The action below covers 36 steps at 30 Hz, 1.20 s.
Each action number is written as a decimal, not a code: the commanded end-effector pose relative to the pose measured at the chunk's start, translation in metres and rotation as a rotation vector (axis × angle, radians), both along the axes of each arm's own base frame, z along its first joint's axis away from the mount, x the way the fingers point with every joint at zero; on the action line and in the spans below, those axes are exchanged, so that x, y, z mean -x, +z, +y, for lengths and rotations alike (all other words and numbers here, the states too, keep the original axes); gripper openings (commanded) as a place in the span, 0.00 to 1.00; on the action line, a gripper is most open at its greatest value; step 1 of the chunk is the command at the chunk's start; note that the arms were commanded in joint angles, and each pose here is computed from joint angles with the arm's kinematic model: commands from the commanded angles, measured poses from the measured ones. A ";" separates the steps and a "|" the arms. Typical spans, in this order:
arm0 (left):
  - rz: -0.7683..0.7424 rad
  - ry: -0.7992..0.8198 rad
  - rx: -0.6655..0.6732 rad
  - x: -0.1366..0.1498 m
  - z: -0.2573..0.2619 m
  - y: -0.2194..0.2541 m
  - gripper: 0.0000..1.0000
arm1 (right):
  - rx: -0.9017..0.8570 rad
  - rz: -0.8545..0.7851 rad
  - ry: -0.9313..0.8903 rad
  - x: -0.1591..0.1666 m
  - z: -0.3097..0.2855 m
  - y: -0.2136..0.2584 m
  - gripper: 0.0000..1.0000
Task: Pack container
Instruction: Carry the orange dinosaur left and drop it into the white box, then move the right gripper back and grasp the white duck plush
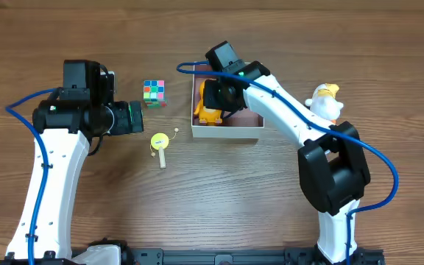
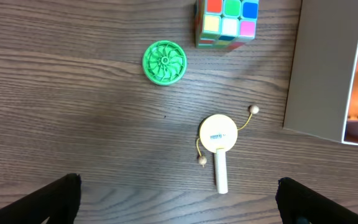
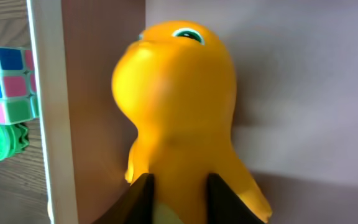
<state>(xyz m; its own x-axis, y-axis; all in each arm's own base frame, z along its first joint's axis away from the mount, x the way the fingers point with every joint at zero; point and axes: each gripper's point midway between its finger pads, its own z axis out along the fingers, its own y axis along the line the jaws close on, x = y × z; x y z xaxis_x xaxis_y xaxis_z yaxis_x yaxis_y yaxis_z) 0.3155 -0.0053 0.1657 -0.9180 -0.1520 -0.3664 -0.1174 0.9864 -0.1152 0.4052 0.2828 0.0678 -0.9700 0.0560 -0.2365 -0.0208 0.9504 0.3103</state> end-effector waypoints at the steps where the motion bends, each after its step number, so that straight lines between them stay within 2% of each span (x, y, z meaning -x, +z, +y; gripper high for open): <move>1: -0.024 0.016 0.004 -0.005 0.001 0.008 1.00 | -0.025 -0.062 0.082 -0.002 0.008 0.020 0.43; 3: -0.024 0.016 0.004 -0.005 0.001 0.008 1.00 | -0.039 -0.119 0.097 -0.007 0.008 0.039 0.54; 8: -0.024 0.016 0.004 -0.005 0.001 0.008 1.00 | -0.053 -0.279 0.027 -0.017 -0.020 0.117 0.59; 10: -0.024 0.016 0.004 -0.005 0.001 0.008 1.00 | -0.006 -0.308 -0.077 -0.018 -0.073 0.147 0.58; 13: -0.024 0.016 0.004 -0.005 0.001 0.008 1.00 | 0.089 -0.242 -0.293 -0.014 -0.181 0.159 0.59; 14: -0.024 0.016 0.004 -0.005 0.001 0.008 1.00 | 0.130 -0.182 -0.369 -0.009 -0.220 0.150 0.59; 16: -0.024 0.016 0.004 -0.005 0.001 0.008 1.00 | 0.180 -0.100 -0.414 -0.001 -0.260 0.131 0.61; 18: -0.024 0.016 0.004 -0.005 0.001 0.008 1.00 | 0.224 -0.009 -0.487 0.005 -0.302 0.097 0.72; 19: -0.024 0.016 0.004 -0.005 0.001 0.008 1.00 | 0.239 0.030 -0.505 0.006 -0.319 0.079 0.74; 23: -0.024 0.016 0.004 -0.005 0.001 0.008 1.00 | 0.248 0.106 -0.497 0.013 -0.329 0.032 0.73; 25: -0.024 0.016 0.004 -0.005 0.001 0.008 1.00 | 0.216 0.118 -0.451 0.016 -0.321 0.007 0.79; 28: -0.024 0.016 0.004 -0.005 0.001 0.008 1.00 | 0.183 0.124 -0.441 0.024 -0.314 -0.025 0.79; 30: -0.024 0.016 0.004 -0.005 0.001 0.008 1.00 | 0.173 0.120 -0.440 0.027 -0.312 -0.035 0.67; 34: -0.024 0.016 0.004 -0.005 0.001 0.008 1.00 | 0.173 0.092 -0.442 0.019 -0.313 -0.025 0.16; 36: -0.024 0.016 0.004 -0.005 0.001 0.008 1.00 | 0.167 0.068 -0.431 0.014 -0.308 -0.007 0.06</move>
